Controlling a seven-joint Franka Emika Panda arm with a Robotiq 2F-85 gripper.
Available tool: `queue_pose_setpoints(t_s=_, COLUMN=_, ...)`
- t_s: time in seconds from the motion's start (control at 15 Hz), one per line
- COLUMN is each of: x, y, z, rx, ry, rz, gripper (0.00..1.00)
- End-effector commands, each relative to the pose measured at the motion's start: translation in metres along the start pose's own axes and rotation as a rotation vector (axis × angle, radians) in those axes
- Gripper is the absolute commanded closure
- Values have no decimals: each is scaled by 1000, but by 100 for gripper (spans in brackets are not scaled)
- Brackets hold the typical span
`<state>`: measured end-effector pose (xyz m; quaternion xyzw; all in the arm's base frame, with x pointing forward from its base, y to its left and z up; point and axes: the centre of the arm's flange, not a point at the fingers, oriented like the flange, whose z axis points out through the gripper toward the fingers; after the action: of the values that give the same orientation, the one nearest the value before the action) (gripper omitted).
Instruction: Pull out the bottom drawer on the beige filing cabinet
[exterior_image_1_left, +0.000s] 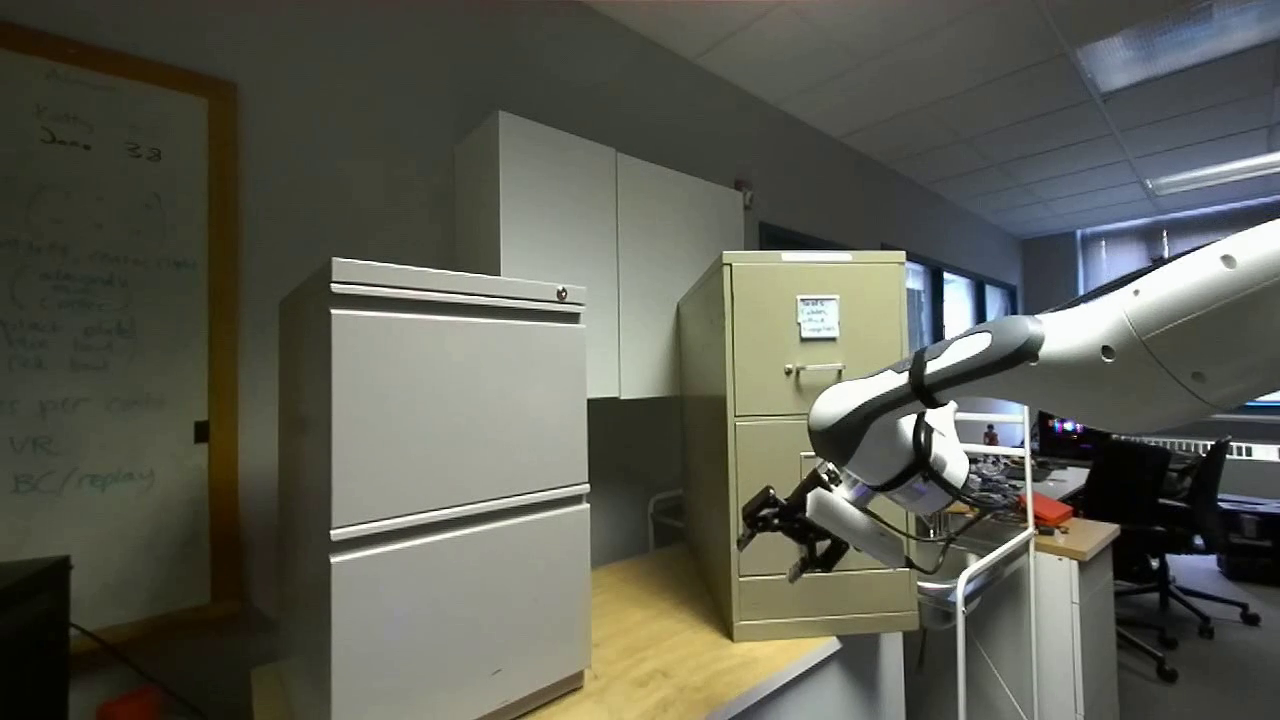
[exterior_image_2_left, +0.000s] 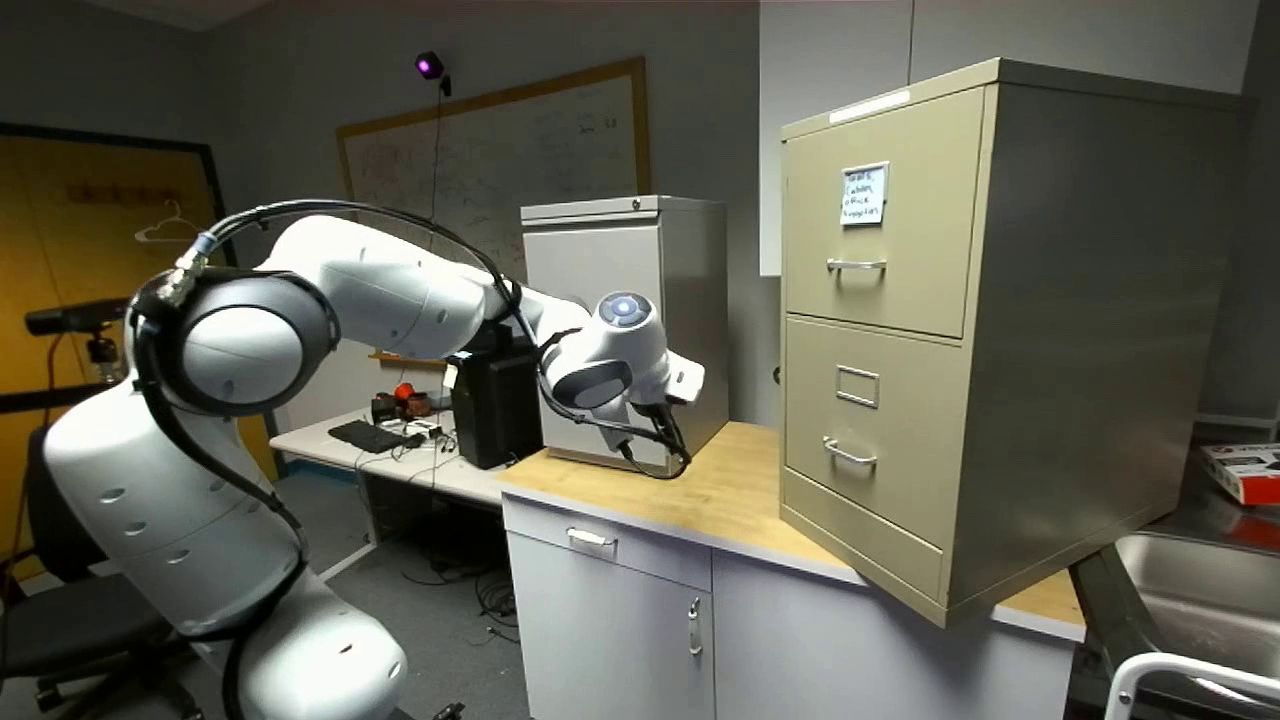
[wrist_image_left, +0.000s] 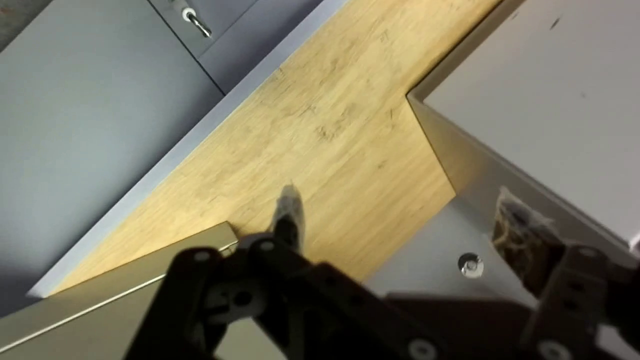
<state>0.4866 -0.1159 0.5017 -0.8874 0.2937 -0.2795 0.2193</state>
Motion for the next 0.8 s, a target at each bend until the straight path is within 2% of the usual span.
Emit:
queue_pose_setpoints(t_s=0.0, x=14, y=46, z=3, rx=98, ry=76, rz=169, gripper=0)
queue_pose_setpoints(t_s=0.4, x=43, y=133, z=-17, rx=251, ry=252, rz=472, gripper=0)
queue_pose_setpoints(t_s=0.73, x=63, y=165, z=-46, rx=407, ry=451, rz=634, gripper=0)
